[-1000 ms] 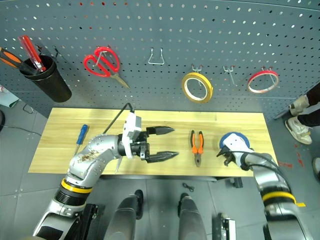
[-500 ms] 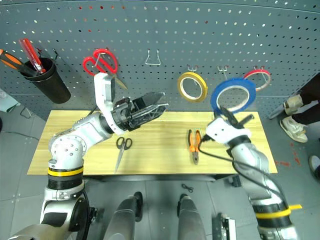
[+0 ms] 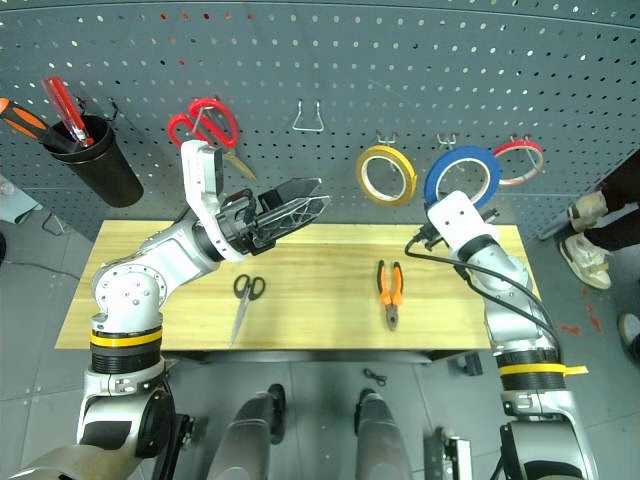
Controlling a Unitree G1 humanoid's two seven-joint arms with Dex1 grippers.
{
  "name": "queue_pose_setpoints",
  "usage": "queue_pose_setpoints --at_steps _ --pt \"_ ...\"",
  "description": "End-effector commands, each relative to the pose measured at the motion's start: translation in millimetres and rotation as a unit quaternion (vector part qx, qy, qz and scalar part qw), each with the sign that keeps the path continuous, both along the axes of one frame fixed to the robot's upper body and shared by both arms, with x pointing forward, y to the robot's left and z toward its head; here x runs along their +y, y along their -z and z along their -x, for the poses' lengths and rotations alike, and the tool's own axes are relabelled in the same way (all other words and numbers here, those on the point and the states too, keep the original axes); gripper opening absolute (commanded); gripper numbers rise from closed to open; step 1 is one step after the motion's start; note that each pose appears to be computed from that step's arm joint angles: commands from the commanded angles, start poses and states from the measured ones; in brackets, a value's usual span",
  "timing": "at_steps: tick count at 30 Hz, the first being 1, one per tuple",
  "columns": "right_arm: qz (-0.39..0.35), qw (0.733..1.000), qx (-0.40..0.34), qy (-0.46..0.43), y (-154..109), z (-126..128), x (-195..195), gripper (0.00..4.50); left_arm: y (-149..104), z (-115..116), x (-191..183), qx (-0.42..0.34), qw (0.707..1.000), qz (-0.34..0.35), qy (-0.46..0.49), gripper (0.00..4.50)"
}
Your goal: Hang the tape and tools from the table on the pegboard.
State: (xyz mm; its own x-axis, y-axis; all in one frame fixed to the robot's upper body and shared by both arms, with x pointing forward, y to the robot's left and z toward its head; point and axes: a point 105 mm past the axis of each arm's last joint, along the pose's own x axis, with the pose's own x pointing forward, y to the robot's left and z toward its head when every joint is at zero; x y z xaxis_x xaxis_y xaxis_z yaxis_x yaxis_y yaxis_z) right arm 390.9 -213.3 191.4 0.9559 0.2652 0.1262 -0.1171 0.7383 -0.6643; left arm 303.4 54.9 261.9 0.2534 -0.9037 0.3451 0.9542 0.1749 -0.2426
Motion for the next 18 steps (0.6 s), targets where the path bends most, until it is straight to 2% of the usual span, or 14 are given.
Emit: queue_pose_setpoints --at_steps 1,5,7,8,11,16,18 --pt "-0.020 1.000 -0.014 0.004 -8.8 5.7 -4.6 3.08 -8.9 8.8 0.3 -0.023 1.000 0.006 0.010 4.50" --pt "-0.026 0.999 0.022 -0.003 15.0 22.4 1.4 4.44 5.5 11.2 3.7 -0.017 1.000 -0.021 0.004 4.50" --pt "-0.037 0.998 0.055 -0.007 30.2 33.2 4.6 4.48 14.0 13.0 7.5 -0.012 0.999 -0.037 0.001 4.50" --pt "-0.056 0.991 0.118 -0.015 53.9 41.4 12.0 4.48 27.8 15.2 13.8 -0.006 0.998 -0.065 -0.003 4.50" --pt "-0.129 0.956 0.261 -0.030 96.9 59.9 34.2 4.48 63.8 24.4 30.8 0.004 0.989 -0.146 -0.005 4.50" --pt "-0.196 0.913 0.358 -0.010 105.5 46.3 56.4 4.48 113.1 40.6 68.2 0.032 0.967 -0.251 -0.016 4.50" --pt "-0.208 0.902 0.378 0.016 107.2 38.9 53.3 4.48 122.8 45.1 75.8 0.031 0.961 -0.274 -0.018 4.50"
